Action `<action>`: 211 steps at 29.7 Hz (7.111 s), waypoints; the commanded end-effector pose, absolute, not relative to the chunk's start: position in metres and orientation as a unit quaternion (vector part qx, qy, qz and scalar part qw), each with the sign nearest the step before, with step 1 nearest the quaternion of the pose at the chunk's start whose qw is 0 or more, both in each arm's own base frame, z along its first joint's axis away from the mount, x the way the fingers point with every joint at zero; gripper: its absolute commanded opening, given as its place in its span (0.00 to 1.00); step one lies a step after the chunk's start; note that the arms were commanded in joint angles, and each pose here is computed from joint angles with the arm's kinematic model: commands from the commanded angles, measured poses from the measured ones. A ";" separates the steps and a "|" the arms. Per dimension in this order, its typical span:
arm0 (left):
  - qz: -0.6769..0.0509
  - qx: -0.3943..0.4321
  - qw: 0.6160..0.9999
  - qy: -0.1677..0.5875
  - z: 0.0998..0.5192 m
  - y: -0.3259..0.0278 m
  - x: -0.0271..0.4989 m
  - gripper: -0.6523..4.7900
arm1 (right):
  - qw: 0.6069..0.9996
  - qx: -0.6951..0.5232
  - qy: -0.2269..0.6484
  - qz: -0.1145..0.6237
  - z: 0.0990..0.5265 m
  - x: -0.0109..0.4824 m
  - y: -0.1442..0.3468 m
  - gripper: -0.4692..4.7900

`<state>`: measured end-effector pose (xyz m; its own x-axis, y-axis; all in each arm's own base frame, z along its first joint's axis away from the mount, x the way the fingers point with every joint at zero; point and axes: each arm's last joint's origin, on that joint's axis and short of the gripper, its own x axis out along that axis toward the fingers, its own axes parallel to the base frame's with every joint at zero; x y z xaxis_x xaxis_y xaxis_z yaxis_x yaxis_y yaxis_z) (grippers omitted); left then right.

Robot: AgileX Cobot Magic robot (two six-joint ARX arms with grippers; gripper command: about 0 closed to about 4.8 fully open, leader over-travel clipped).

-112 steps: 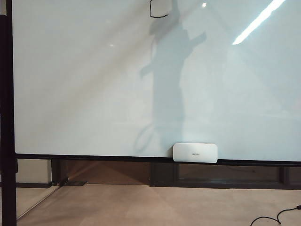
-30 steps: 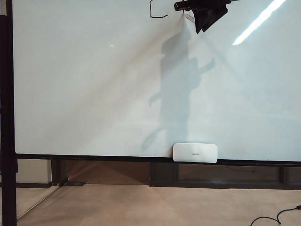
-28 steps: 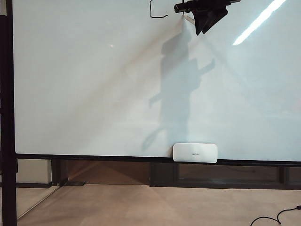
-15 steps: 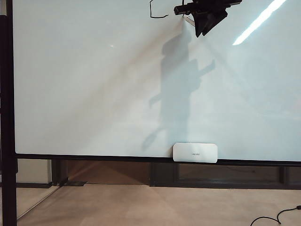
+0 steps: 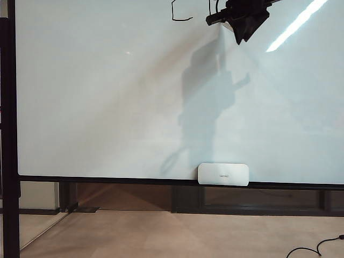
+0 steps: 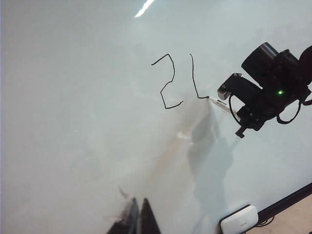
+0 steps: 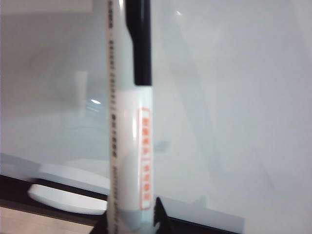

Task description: Reach to the right to find the marker pen, pick it up, and write the number 20 on the whiteboard.

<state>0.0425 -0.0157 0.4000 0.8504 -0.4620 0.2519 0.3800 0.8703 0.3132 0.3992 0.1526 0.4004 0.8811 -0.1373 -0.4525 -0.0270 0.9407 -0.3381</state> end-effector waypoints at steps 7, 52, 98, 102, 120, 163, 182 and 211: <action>-0.221 0.129 0.952 -0.169 0.402 -0.016 0.041 0.14 | 0.961 -0.143 0.232 -0.045 0.411 0.395 0.140 0.09; -0.221 0.126 0.955 -0.156 0.400 -0.016 0.042 0.14 | 0.988 -0.017 0.083 0.133 0.491 0.374 0.139 0.09; -0.219 0.130 0.954 -0.157 0.400 -0.016 0.042 0.14 | 0.996 -0.021 0.090 0.016 0.483 0.386 0.128 0.09; -0.219 0.135 0.954 -0.158 0.400 -0.016 0.042 0.14 | 0.995 -0.023 0.097 0.021 0.481 0.386 0.128 0.09; -0.218 0.138 0.953 -0.159 0.400 -0.016 0.042 0.14 | 0.983 -0.042 0.180 0.023 0.455 0.396 0.125 0.09; -0.011 0.169 0.981 -0.090 0.394 -0.002 0.033 0.14 | 0.990 -0.063 0.127 0.008 0.561 0.206 0.065 0.09; -0.114 0.104 0.986 -0.059 0.404 0.011 -0.107 0.11 | 0.997 -0.036 0.063 -0.003 0.562 -0.008 -0.014 0.09; -0.295 -0.034 0.955 0.021 0.354 -0.032 -0.172 0.11 | 0.994 0.028 0.051 0.096 0.357 -0.133 -0.017 0.09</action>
